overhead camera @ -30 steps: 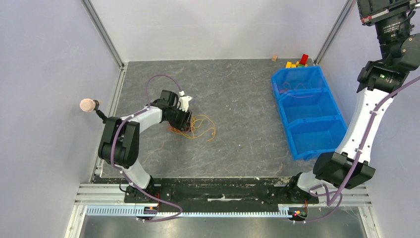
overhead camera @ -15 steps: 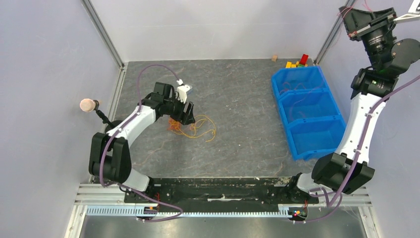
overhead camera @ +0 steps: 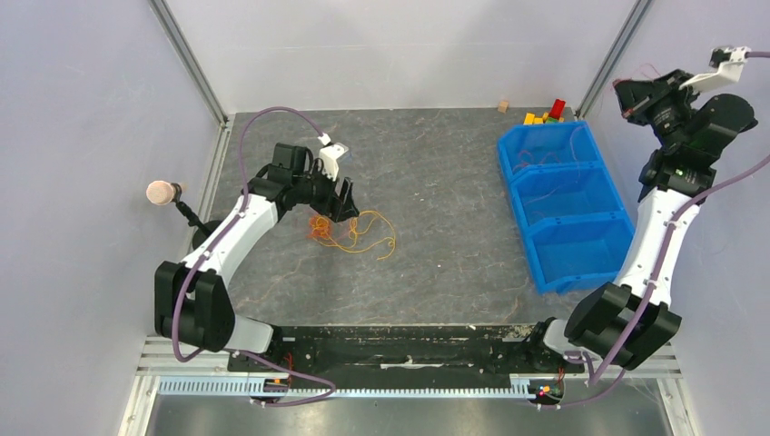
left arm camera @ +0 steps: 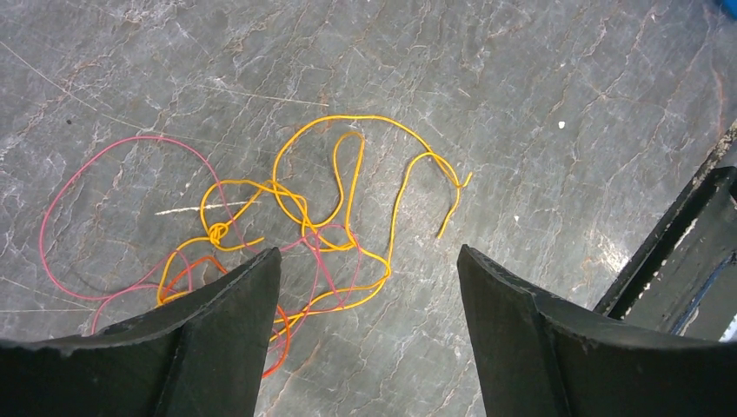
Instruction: Untangle the cables
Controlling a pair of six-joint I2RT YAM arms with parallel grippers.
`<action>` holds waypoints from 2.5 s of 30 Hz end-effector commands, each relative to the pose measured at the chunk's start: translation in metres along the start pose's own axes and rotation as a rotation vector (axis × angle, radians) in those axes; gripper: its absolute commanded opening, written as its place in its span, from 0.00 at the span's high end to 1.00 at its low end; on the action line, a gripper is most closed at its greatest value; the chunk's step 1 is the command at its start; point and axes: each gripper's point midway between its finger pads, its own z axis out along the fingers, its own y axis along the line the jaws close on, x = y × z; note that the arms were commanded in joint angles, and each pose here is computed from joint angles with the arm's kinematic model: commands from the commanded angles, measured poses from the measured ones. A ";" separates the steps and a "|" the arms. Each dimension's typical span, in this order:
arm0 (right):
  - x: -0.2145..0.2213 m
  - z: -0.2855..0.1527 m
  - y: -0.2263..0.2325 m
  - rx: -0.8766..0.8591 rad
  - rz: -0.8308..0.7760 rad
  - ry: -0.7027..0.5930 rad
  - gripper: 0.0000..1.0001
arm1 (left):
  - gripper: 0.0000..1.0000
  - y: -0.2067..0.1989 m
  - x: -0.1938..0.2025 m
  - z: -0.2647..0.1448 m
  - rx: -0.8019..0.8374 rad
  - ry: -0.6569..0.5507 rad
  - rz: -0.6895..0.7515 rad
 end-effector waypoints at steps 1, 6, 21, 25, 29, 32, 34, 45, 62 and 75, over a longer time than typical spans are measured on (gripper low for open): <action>0.044 -0.017 -0.046 0.122 -0.178 0.156 1.00 | 0.18 -0.011 -0.019 -0.013 0.014 -0.057 0.020; 0.138 -0.040 -0.100 0.207 -0.208 0.428 1.00 | 0.18 -0.011 -0.022 -0.016 0.009 -0.064 0.019; 0.299 -0.075 -0.180 0.293 -0.343 1.064 1.00 | 0.17 -0.014 -0.028 -0.020 0.002 -0.095 -0.004; 0.298 -0.080 -0.177 0.277 -0.334 1.117 0.65 | 0.17 -0.012 -0.023 -0.020 -0.004 -0.067 0.006; 0.277 -0.073 -0.162 0.248 -0.351 1.068 0.36 | 0.16 -0.011 -0.019 -0.023 -0.010 -0.034 0.020; 0.264 -0.069 -0.152 0.231 -0.346 1.054 0.32 | 0.16 -0.010 -0.018 -0.025 -0.018 -0.028 0.029; 0.255 -0.067 -0.147 0.224 -0.352 1.045 0.32 | 0.16 -0.010 -0.016 -0.027 -0.024 -0.022 0.038; 0.227 -0.060 -0.071 0.010 -0.379 1.036 0.09 | 0.16 0.032 0.063 -0.014 -0.156 0.302 0.074; 0.251 -0.097 0.025 -0.150 -0.492 1.048 0.02 | 0.55 0.040 0.108 0.049 -0.061 0.476 -0.096; 0.239 -0.138 0.053 -0.238 -0.543 0.990 0.01 | 0.98 0.001 0.070 0.011 0.070 0.388 -0.020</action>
